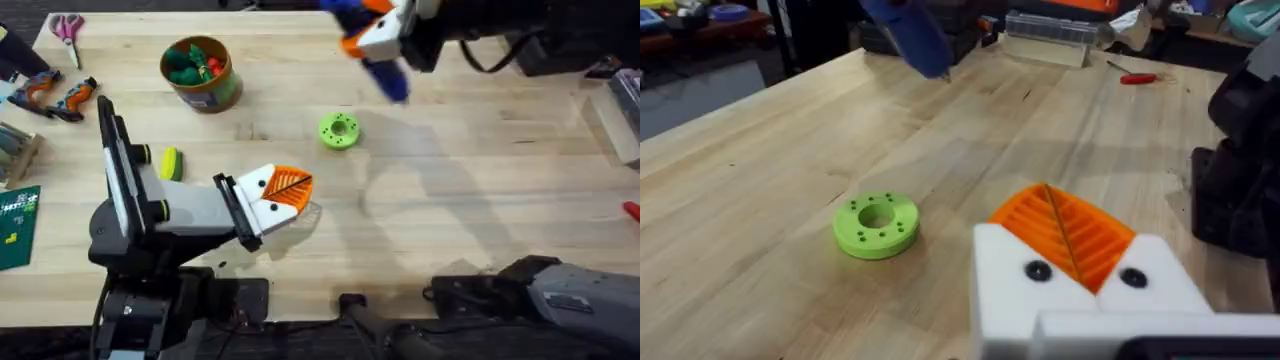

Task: Pick up the gripper from the table and insert it into the empty holder that is missing its gripper. Then pick up a screw, insert it into the mounting hole, and use the screwdriver to tighten it. Finally, clean up the table by picking up the vegetable and placing it into the bucket.

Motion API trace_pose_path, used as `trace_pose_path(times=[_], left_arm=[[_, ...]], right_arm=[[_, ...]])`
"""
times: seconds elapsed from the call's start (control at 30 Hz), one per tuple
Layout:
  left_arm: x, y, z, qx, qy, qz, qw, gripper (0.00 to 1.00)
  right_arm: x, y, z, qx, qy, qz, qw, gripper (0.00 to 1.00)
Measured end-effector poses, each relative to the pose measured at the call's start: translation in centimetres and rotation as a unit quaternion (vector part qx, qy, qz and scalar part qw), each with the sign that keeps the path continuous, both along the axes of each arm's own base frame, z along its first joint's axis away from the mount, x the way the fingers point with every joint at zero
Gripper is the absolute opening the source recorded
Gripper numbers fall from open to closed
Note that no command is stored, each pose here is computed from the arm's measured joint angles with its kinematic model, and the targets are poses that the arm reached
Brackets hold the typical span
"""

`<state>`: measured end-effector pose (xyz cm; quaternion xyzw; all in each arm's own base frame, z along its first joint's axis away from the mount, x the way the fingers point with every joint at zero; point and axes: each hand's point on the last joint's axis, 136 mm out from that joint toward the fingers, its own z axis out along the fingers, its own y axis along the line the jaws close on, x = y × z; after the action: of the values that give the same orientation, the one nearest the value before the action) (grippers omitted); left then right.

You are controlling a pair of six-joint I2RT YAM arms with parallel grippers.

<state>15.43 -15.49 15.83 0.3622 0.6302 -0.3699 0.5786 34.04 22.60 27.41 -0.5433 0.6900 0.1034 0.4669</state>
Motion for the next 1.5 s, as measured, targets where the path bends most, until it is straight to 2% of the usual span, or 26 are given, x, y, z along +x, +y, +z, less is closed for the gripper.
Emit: trace_pose_path(times=[0.13,0.23,0.33,0.77,0.93,1.07,1.23,1.3,1.4,1.43,1.5], left_arm=[[0.0,0.0,0.0,0.000,0.000,0.000,1.000,0.004],[0.0,0.0,0.0,0.000,0.000,0.000,1.000,0.004],[0.0,0.0,0.0,0.000,0.000,0.000,1.000,0.004],[0.0,0.0,0.0,0.000,0.000,0.000,1.000,0.004],[0.0,0.0,0.0,0.000,0.000,0.000,1.000,0.004],[0.0,0.0,0.0,0.000,0.000,0.000,1.000,0.004],[0.0,0.0,0.0,0.000,0.000,0.000,1.000,0.004],[0.0,0.0,0.0,0.000,0.000,0.000,1.000,0.004],[0.0,0.0,0.0,0.000,0.000,0.000,1.000,0.004],[0.0,0.0,0.0,0.000,0.000,0.000,1.000,0.004],[0.0,0.0,0.0,0.000,0.000,0.000,1.000,0.004]], right_arm=[[3.5,-3.4,-2.6,-0.105,-0.052,-0.015,0.993,0.027],[5.5,-5.3,-5.4,-0.183,-0.073,0.011,0.980,0.027],[6.9,-6.7,-8.1,-0.233,-0.077,0.033,0.969,0.027],[9.8,-10.8,-17.0,-0.331,-0.030,0.070,0.941,0.027],[9.9,-11.5,-19.9,-0.353,-0.003,0.079,0.932,0.027],[9.7,-11.6,-20.9,-0.359,0.008,0.085,0.930,0.040],[9.0,-11.9,-21.3,-0.366,0.022,0.091,0.926,0.287],[8.9,-12.0,-21.4,-0.369,0.024,0.094,0.924,0.497],[9.0,-12.0,-21.3,-0.370,0.023,0.092,0.924,0.924],[9.1,-12.0,-21.2,-0.369,0.024,0.089,0.925,0.974],[9.0,-12.1,-21.2,-0.365,0.032,0.083,0.927,0.989]])
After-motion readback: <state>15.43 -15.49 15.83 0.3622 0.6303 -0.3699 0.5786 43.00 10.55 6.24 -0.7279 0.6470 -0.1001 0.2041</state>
